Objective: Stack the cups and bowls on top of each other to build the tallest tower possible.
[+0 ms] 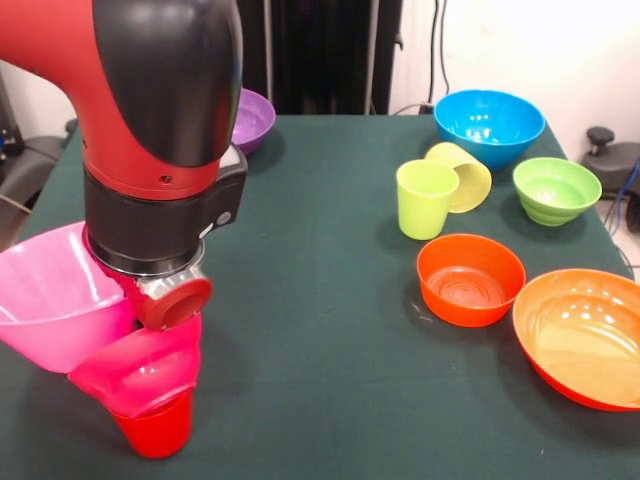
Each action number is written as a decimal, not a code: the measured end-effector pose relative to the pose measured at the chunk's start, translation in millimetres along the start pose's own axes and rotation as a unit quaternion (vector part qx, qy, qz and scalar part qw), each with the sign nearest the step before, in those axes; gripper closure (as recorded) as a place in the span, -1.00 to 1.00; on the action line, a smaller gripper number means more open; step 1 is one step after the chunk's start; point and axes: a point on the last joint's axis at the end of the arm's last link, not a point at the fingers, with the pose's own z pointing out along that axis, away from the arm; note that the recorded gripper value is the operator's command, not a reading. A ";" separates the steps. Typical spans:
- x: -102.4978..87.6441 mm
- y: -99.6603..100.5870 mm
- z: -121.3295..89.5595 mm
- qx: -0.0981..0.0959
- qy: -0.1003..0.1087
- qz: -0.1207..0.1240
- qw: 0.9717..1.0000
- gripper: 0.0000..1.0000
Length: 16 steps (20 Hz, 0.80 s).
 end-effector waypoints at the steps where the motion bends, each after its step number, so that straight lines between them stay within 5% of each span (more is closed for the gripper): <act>1: -0.4 0.2 0.0 -0.001 -0.002 0.000 1.000 1.00; 10: 0.9 -7.9 -0.6 -0.003 -0.007 0.007 1.000 1.00; 16: 17.2 -28.7 -13.8 0.011 0.012 0.018 1.000 1.00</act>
